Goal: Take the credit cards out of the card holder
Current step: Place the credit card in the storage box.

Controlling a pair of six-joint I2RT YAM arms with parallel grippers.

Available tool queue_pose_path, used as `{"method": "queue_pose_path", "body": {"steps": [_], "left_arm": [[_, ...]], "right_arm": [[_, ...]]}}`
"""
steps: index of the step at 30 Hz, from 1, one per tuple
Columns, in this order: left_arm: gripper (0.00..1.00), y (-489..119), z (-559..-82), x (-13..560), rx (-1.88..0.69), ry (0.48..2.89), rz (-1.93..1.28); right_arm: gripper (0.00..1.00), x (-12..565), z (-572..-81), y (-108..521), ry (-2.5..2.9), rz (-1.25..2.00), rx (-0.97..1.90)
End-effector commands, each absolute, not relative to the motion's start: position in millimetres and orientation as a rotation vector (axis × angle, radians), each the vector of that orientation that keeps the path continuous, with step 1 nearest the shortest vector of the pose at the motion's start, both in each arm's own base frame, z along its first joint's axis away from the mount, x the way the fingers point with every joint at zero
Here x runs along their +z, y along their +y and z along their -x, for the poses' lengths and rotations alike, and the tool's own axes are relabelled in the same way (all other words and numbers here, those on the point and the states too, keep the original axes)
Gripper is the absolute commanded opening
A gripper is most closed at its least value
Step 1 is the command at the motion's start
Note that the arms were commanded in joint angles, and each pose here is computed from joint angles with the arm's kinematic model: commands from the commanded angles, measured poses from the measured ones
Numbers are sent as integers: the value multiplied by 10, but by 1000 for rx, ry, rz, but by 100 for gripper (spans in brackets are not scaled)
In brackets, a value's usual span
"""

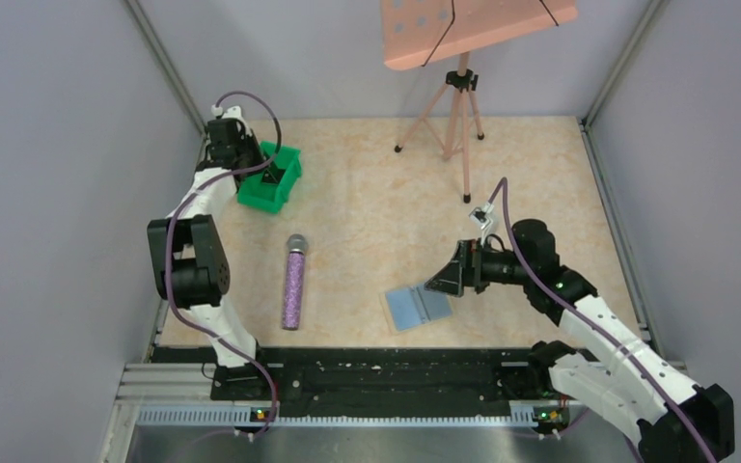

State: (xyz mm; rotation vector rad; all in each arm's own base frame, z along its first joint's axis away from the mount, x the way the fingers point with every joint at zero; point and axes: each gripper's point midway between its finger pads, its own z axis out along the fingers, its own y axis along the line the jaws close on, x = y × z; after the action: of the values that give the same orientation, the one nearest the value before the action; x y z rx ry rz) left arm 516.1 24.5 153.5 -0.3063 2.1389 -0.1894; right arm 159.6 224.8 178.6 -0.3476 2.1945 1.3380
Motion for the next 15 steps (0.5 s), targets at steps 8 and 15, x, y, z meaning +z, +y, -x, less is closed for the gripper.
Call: {"method": "queue_pose_path", "body": {"steps": [8,15], "left_arm": [[0,254,-5477,1536,-208,2077,208],[0,283,-5542,1340,-198,2098,213]], "right_arm": [[99,2058,-1791,2302,2113,381,1314],[99,2053,-1815,2307,2118,377,1309]]}}
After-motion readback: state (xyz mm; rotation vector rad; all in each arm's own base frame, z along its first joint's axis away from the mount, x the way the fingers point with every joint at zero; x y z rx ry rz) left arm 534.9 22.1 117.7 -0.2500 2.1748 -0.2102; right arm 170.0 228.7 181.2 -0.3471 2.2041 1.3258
